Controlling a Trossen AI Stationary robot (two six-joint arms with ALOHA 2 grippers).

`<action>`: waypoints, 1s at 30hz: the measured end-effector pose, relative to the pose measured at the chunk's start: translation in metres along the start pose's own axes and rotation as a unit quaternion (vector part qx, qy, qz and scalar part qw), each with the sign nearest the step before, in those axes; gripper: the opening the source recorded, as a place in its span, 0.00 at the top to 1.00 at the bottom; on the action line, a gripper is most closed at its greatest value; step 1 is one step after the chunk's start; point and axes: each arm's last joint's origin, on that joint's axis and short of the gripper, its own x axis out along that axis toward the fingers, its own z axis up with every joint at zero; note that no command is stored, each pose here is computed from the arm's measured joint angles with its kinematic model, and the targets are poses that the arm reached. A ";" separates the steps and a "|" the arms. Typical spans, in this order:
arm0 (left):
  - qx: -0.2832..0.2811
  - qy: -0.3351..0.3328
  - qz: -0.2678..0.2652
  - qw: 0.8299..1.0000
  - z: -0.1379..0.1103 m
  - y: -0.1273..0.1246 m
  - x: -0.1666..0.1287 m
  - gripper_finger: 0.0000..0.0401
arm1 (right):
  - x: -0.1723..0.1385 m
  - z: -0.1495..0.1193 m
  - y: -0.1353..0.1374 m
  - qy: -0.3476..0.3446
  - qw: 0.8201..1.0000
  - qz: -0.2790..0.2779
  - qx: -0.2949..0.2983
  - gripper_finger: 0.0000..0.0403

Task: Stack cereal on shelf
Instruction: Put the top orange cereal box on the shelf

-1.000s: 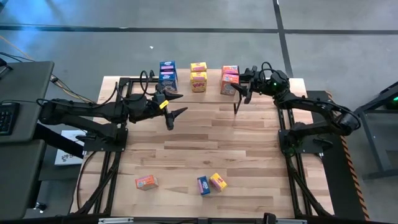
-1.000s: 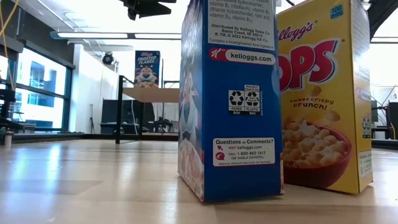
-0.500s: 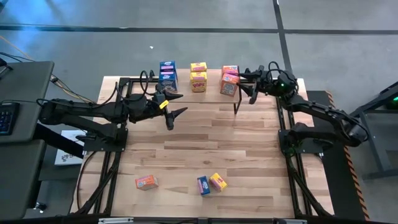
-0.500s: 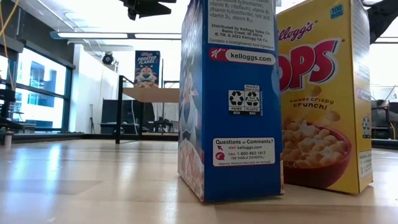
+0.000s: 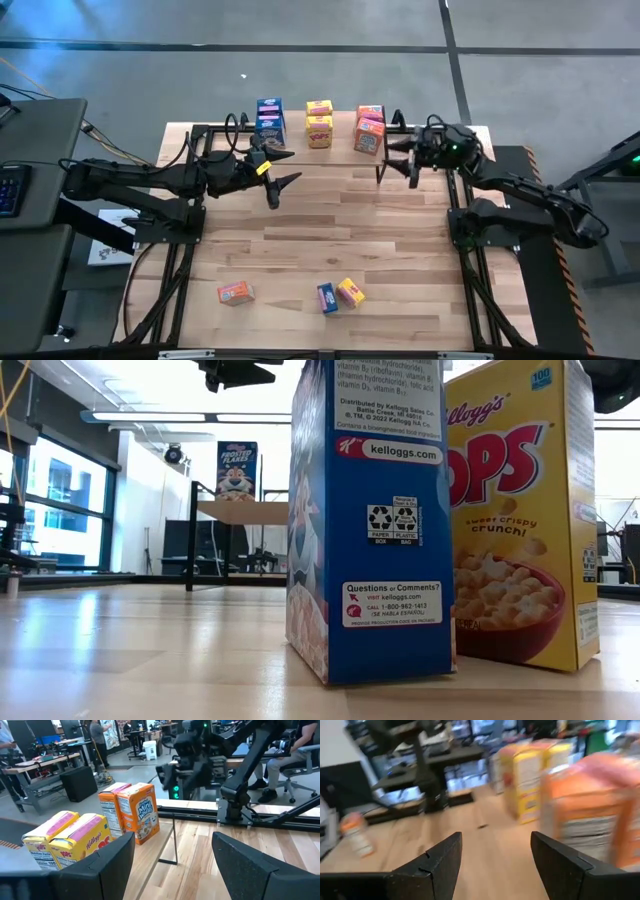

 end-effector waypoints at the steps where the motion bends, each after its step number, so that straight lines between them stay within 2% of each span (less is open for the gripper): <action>1: 0.000 0.000 0.000 1.000 0.000 0.000 0.000 0.36 | 0.002 -0.002 0.003 0.008 1.000 0.008 0.002 0.43; 14: 0.000 0.000 0.000 1.000 0.000 0.000 0.000 0.36 | 0.035 -0.021 0.017 0.058 0.997 -0.046 0.000 0.43; 30: 0.000 0.000 0.000 1.000 0.000 0.000 0.000 0.36 | 0.042 -0.023 0.010 0.043 0.992 -0.117 -0.007 0.43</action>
